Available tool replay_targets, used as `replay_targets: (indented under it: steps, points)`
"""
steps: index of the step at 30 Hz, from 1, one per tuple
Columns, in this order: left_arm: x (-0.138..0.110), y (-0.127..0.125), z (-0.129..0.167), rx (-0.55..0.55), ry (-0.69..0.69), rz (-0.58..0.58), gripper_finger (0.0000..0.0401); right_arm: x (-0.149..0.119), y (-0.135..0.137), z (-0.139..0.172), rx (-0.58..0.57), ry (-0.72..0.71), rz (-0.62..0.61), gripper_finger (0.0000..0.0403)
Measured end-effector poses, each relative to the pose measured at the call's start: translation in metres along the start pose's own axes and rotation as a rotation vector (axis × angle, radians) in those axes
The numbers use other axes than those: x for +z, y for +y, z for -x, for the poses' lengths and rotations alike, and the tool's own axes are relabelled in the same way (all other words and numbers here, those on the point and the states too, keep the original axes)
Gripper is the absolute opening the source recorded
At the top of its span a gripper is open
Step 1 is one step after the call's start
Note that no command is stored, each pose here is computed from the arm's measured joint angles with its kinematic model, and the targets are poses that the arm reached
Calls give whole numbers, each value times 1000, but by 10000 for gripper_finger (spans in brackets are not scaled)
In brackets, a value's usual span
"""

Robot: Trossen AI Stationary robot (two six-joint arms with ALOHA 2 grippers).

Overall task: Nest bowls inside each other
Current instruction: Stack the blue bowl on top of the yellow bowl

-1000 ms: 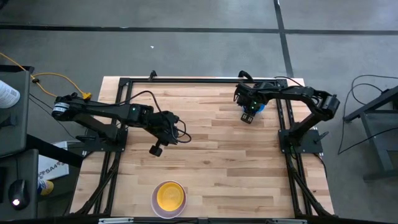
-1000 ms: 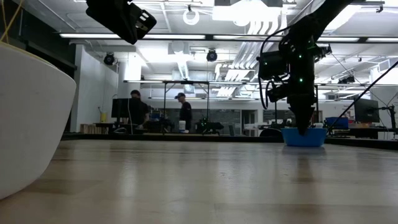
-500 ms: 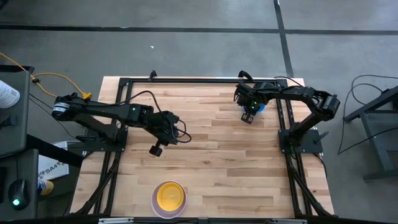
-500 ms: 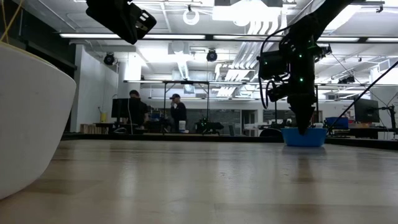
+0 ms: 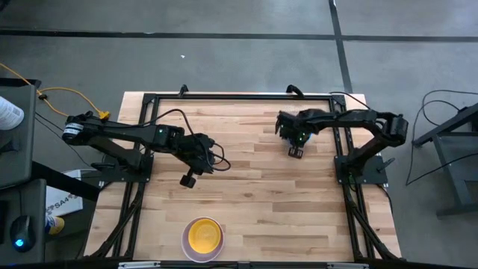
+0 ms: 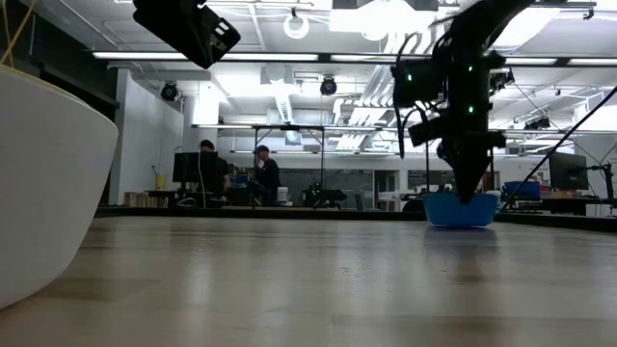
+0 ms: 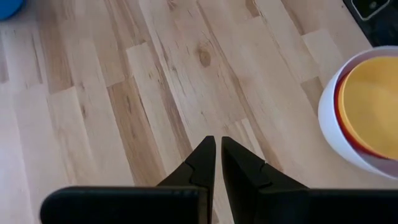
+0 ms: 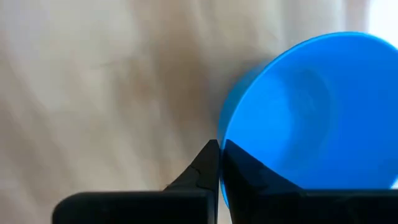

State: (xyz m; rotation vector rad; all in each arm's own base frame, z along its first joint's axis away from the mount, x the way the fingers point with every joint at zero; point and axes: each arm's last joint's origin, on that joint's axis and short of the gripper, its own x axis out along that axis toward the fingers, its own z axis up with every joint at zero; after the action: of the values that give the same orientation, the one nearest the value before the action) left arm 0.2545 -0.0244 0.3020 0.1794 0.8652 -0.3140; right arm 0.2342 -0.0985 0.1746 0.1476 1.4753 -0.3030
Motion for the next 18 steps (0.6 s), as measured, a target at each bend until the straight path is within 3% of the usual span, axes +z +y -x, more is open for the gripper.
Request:
replay_targets:
  steps: [13, 18]
  points:
    - [-9, -2, 0, -21, 91, 47, 26, 19, 121, 75, 46, -279, 464, 4]
    - [-13, -6, 1, -123, 116, 13, 26, 17, 166, 92, 94, -362, 605, 4]
